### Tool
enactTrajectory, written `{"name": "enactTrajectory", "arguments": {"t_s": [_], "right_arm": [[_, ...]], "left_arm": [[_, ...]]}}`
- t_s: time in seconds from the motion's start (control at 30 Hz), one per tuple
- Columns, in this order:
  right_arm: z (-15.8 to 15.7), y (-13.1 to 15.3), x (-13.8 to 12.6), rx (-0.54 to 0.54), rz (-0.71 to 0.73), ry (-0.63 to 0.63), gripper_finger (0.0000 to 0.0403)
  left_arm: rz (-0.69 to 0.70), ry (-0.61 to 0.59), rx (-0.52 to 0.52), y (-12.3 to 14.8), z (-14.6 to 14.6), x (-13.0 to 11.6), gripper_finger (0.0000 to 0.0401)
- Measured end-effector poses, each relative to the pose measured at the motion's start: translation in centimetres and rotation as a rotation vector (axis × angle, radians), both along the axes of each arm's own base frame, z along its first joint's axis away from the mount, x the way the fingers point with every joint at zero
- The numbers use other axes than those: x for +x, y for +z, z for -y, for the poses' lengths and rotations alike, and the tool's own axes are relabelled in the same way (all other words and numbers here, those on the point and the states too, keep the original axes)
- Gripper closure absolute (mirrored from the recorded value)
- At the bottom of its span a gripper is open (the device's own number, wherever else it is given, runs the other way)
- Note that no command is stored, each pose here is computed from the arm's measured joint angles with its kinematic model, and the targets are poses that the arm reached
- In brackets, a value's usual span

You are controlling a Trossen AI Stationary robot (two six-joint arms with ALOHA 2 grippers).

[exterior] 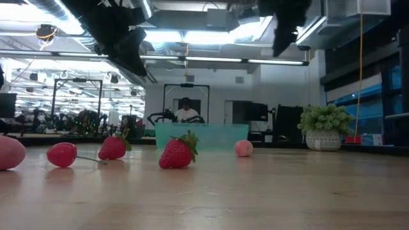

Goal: Pick and placing Produce into tupperware
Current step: Put the pink peach into the green container

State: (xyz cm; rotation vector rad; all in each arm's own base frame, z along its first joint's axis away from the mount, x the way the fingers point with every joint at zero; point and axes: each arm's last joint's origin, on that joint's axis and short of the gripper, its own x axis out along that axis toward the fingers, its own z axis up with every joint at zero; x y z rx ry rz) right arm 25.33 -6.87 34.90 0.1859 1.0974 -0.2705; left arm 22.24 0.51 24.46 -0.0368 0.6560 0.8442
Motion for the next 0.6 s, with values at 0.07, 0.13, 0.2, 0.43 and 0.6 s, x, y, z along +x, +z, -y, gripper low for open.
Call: {"name": "enactTrajectory", "arguments": {"t_s": [0.07, 0.13, 0.2, 0.43, 0.6], "right_arm": [[-0.7, -0.4, -1.0, -0.003, 0.025, -0.012, 0.0194], [-1.3, -0.9, -1.7, 0.001, 0.055, -0.018, 0.0194], [-1.7, -1.7, -2.2, 0.004, 0.075, -0.017, 0.0194], [-2.1, -4.4, -2.6, 0.000, 0.127, -0.012, 0.0194], [-2.0, -6.9, -2.2, -0.006, 0.156, -0.011, 0.0194]], "left_arm": [[0.001, 0.000, 0.000, 0.0, 0.0, 0.0, 0.0320], [0.001, 0.000, 0.000, 0.0, 0.0, 0.0, 0.0319], [0.000, 0.000, 0.000, 0.0, 0.0, 0.0, 0.0315], [0.000, 0.000, 0.000, 0.0, 0.0, 0.0, 0.0303], [-0.001, 0.000, 0.000, 0.0, 0.0, 0.0, 0.0297]]}}
